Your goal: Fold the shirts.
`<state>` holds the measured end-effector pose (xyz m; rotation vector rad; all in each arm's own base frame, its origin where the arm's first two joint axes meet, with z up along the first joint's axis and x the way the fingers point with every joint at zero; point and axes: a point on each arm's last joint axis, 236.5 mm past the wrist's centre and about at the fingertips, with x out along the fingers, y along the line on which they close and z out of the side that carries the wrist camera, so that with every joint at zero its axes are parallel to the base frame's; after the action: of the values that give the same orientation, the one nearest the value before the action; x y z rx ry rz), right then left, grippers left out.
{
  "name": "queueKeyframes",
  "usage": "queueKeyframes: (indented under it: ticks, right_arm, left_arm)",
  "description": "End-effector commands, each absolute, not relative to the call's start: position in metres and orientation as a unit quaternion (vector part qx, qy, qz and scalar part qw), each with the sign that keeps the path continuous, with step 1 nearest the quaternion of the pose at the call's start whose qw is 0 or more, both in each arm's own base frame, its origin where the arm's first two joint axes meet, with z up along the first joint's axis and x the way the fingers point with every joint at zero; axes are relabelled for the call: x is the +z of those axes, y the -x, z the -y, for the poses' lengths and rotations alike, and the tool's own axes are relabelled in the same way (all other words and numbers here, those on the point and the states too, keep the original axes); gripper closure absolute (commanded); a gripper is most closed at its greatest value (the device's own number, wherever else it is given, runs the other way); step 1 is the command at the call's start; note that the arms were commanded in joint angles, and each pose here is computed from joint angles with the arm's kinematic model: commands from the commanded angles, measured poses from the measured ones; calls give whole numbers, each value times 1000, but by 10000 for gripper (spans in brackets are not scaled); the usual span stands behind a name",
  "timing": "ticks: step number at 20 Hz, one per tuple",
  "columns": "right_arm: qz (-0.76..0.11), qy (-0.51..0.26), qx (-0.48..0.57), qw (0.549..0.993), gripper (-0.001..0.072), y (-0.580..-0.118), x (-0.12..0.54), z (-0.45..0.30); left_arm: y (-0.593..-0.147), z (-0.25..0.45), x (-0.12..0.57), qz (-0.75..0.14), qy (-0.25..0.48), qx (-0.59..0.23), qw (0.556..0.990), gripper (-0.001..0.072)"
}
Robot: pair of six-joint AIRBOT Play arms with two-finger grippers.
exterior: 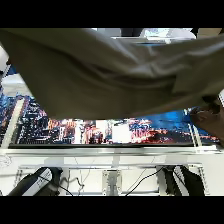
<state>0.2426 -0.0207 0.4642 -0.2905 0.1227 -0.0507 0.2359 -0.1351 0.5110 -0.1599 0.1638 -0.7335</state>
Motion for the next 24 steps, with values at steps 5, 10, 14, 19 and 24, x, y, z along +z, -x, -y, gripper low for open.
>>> queueKeyframes:
  ticks: [5,10,14,19,24]
  right_arm:
    - [-82,162,-153,971,692,-208,467,68]
    - [-237,42,-59,969,691,-310,366,88]
    - [-348,-110,76,928,689,-398,243,64]
    - [-418,-158,66,892,689,-488,88,62]
    - [-371,-153,19,916,689,-560,20,63]
  left_arm:
    - [-263,83,483,-116,66,-222,966,700]
    - [-356,52,353,-299,185,-229,908,699]
    - [-416,58,230,-424,222,-257,840,697]
    - [-499,66,83,-493,265,-241,793,695]
    - [-562,37,17,-456,311,-163,818,696]
